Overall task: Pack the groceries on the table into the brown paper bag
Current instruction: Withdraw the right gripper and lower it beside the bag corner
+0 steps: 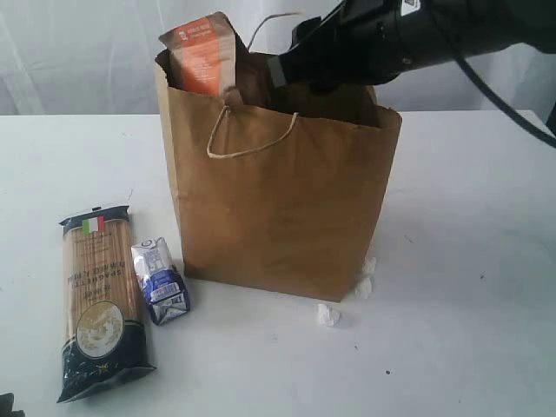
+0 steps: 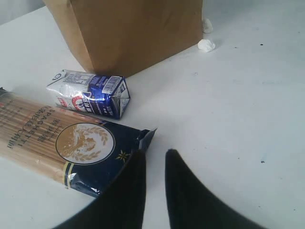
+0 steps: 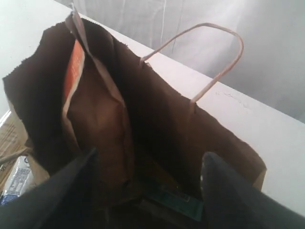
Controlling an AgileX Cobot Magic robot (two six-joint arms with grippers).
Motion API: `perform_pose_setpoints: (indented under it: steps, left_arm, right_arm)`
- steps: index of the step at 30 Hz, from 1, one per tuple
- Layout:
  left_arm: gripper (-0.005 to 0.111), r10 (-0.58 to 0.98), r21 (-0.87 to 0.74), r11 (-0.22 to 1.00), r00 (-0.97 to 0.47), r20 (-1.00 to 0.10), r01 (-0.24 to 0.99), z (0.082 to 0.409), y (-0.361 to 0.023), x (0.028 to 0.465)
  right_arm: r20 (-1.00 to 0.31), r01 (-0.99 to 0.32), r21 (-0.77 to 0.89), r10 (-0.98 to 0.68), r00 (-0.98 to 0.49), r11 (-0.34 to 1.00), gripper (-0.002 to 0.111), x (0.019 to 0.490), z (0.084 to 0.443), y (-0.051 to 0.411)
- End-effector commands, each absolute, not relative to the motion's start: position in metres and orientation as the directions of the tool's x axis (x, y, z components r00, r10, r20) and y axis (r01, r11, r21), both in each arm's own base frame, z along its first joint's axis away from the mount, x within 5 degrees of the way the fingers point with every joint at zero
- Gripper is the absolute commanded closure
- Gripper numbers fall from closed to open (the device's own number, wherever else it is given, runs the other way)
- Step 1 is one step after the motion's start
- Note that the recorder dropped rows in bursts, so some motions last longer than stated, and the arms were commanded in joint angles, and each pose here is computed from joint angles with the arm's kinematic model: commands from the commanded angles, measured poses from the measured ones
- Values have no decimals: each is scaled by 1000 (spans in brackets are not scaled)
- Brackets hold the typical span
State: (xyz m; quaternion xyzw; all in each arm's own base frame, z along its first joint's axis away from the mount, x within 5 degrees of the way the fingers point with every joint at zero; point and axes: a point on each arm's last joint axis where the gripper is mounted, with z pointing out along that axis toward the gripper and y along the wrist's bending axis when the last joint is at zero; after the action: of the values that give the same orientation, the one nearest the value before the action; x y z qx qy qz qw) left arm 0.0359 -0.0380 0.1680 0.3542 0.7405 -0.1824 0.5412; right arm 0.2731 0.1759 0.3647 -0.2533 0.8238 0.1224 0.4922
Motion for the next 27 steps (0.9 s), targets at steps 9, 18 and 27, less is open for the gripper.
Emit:
perform_pose_setpoints:
  steps: [9, 18, 27]
  left_arm:
    - [85, 327, 108, 678, -166, -930, 727, 167, -38, 35]
    - [85, 327, 108, 678, -166, -930, 727, 167, -38, 35]
    - [85, 327, 108, 678, -166, -930, 727, 167, -38, 35]
  right_arm:
    - [-902, -502, -156, -330, -279, 851, 52, 228, 392, 139]
    - [-727, -443, -79, -356, -588, 893, 52, 139, 352, 77]
    - [-640, -480, 76, -327, -695, 874, 53, 135, 292, 92]
